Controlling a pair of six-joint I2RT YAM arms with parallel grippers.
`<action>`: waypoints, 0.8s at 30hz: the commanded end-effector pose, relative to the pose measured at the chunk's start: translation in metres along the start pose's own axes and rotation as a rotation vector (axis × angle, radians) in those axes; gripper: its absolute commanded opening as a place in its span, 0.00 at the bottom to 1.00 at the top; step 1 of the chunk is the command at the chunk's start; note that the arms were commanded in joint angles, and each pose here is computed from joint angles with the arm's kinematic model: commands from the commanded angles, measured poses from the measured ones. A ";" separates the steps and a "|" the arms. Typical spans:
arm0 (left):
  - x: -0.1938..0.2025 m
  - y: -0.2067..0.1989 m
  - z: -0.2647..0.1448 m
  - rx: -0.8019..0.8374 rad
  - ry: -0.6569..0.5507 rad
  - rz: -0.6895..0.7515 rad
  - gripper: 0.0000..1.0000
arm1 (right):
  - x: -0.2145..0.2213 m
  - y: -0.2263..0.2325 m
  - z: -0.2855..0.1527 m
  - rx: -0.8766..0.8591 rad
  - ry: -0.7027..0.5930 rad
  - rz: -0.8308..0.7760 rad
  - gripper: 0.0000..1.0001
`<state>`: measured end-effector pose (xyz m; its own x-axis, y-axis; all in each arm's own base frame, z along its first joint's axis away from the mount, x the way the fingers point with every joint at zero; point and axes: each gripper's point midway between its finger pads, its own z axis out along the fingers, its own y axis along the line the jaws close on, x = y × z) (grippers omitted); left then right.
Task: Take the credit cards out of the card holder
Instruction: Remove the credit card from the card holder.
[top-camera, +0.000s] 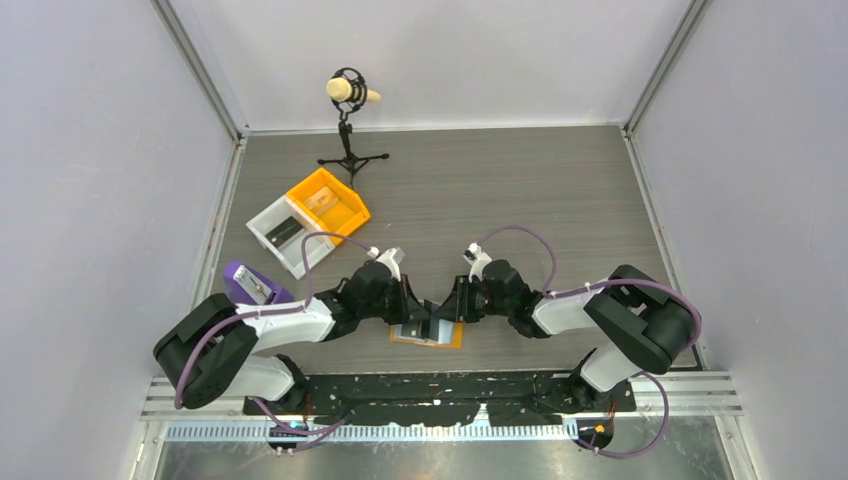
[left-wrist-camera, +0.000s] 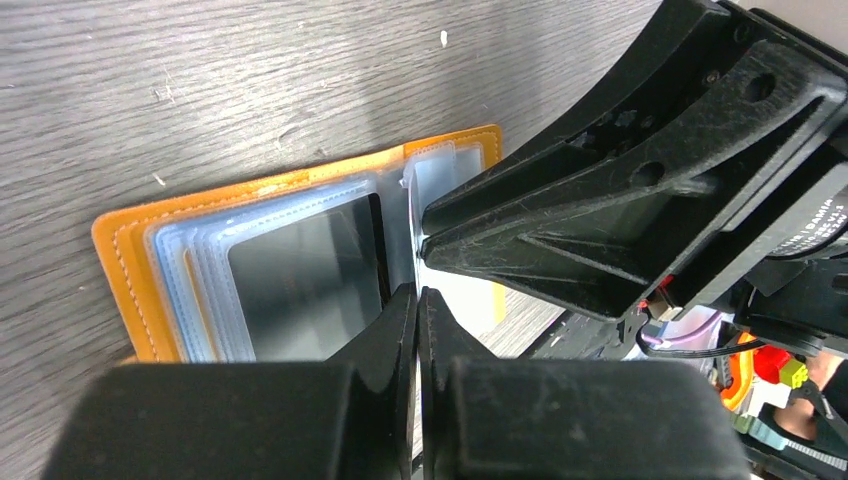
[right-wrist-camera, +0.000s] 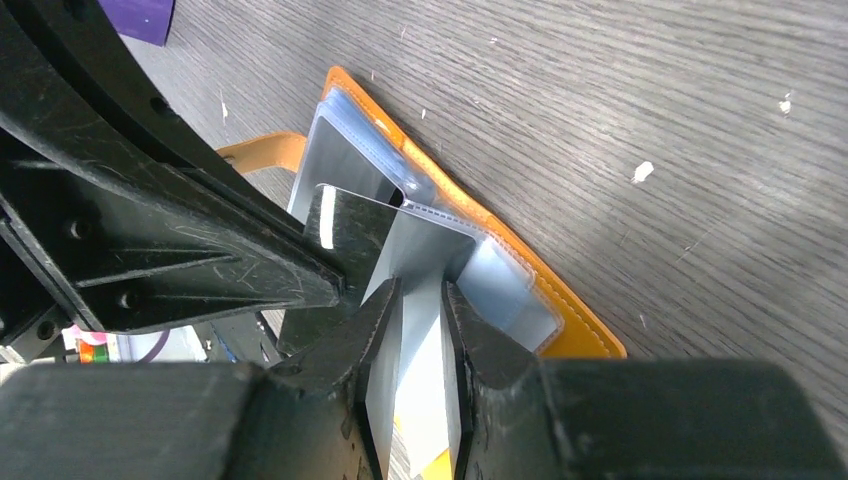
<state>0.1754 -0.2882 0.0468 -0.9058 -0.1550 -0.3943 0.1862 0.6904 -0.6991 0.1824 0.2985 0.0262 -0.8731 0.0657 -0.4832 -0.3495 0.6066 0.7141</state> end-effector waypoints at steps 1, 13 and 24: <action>-0.021 -0.021 -0.010 0.047 -0.082 0.031 0.00 | 0.010 -0.022 -0.002 0.091 0.011 -0.001 0.28; -0.037 -0.006 -0.042 -0.068 -0.190 0.058 0.00 | -0.004 -0.016 -0.008 0.106 -0.012 -0.062 0.28; -0.058 -0.028 -0.098 -0.035 -0.319 0.120 0.00 | -0.055 0.047 -0.042 -0.046 -0.138 -0.358 0.38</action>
<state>0.1845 -0.2403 0.1215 -0.7519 -0.2709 -0.6011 0.2524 0.7240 -0.6420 0.1870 0.2841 0.0548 -0.7872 -0.0265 -0.6161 -0.4862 0.6412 0.5936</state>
